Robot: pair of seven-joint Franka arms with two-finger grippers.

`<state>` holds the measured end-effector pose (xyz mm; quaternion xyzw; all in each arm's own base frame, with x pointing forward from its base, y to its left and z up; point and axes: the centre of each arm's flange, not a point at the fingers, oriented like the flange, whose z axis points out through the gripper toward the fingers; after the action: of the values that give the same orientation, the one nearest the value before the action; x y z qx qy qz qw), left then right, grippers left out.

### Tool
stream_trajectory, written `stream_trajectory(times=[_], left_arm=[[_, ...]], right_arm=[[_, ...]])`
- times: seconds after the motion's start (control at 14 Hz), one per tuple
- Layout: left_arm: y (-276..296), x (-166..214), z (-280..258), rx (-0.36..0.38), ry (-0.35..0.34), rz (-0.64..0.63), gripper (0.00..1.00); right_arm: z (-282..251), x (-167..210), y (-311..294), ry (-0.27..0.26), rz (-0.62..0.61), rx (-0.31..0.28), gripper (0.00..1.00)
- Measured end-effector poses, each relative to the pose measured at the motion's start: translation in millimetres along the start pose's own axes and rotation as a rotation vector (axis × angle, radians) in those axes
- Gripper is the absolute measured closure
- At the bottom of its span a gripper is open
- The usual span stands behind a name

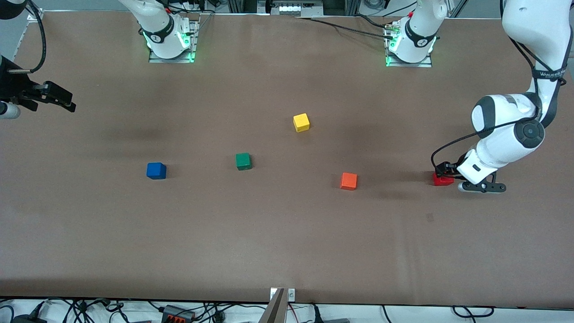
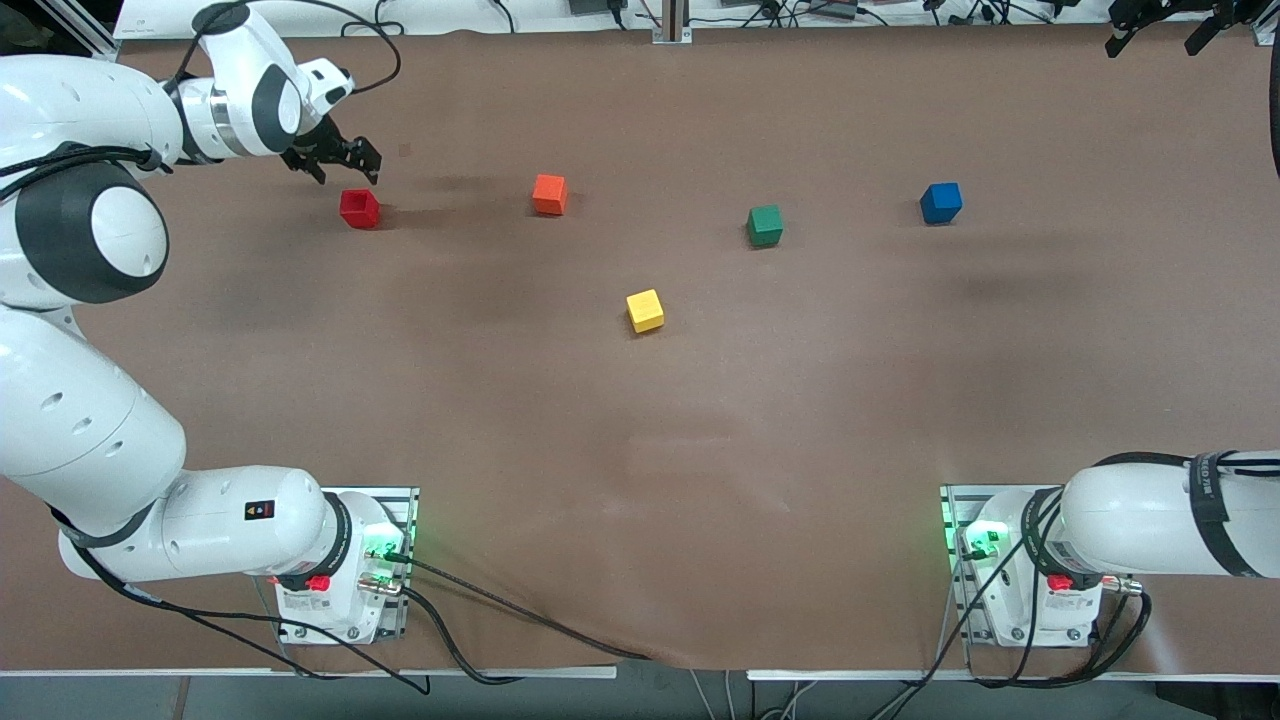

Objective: Pass red block to right arm, stack on blue
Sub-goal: 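Lower the left gripper onto the red cube and close on it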

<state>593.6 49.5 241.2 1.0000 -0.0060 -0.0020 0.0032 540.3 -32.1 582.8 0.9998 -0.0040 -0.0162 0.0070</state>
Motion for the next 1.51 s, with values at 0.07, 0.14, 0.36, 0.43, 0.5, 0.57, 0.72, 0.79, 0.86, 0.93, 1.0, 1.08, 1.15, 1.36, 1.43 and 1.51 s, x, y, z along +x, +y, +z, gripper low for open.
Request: stream_trajectory(times=[0.07,0.14,0.36,0.43,0.5,0.57,0.72,0.79,0.86,0.93,1.0,1.08,1.15,1.36,1.43,1.51], left_arm=[[-6.4,-2.6,10.4,-0.002,-0.017,-0.008,0.0],[-10.7,-5.2,20.2,-0.004,-0.031,-0.012,0.0],[-11.2,-7.7,42.0,-0.006,-0.028,-0.012,0.0],[-10.9,-8.1,47.6,-0.006,-0.026,-0.012,0.0],[-10.9,-8.5,52.2,-0.007,-0.026,-0.012,0.0],[-10.9,-8.4,55.3,-0.007,-0.023,-0.012,0.0],[-10.7,-8.6,58.7,-0.007,-0.023,-0.012,0.04],[-10.1,-8.8,60.1,-0.008,-0.024,-0.011,0.12],[-9.0,-8.8,60.9,-0.009,-0.024,-0.009,0.24],[-8.1,-8.5,60.8,-0.009,-0.023,-0.007,0.37],[-7.5,-8.1,60.3,-0.01,-0.021,-0.004,0.45],[-7.2,-7.3,59.3,-0.009,-0.017,0.001,0.44],[-6.5,-5.3,55.8,-0.009,-0.009,0.007,0.44],[-4.1,6.2,22.1,-0.009,-0.004,0.06,0.44],[-3.8,11.3,3.6,-0.009,-0.016,0.083,0.44],[-3.2,17.0,-17.0,-0.01,-0.026,0.109,0.44]], right_arm=[[0.1,0.0,0.0,0.0,0.0,0.0,0.0],[0.1,0.0,-0.1,0.0,0.0,0.0,0.0],[0.2,0.0,-0.1,0.0,0.0,0.0,0.0],[0.2,0.0,-0.1,-0.001,0.0,0.0,0.0],[0.3,0.0,-0.1,-0.001,0.0,0.0,0.0],[0.3,0.0,-0.1,-0.001,0.0,0.0,0.0],[0.6,-0.1,-0.1,-0.001,0.0,0.0,0.0],[0.9,-0.1,-0.1,-0.002,0.0,0.0,0.0],[1.2,-0.1,-0.1,-0.003,0.0,0.0,0.0],[1.5,-0.2,-0.1,-0.003,0.0,0.0,0.0],[2.0,-0.2,-0.1,-0.004,0.0,0.0,0.0],[2.4,-0.3,-0.2,-0.005,0.0,0.0,0.0],[2.7,-0.3,-0.2,-0.006,0.0,0.0,0.0],[3.5,-0.3,-0.9,-0.008,-0.002,0.001,0.0],[4.3,-0.1,-2.8,-0.01,-0.006,0.001,0.0],[5.6,0.2,-7.2,-0.014,-0.015,0.003,0.0]])
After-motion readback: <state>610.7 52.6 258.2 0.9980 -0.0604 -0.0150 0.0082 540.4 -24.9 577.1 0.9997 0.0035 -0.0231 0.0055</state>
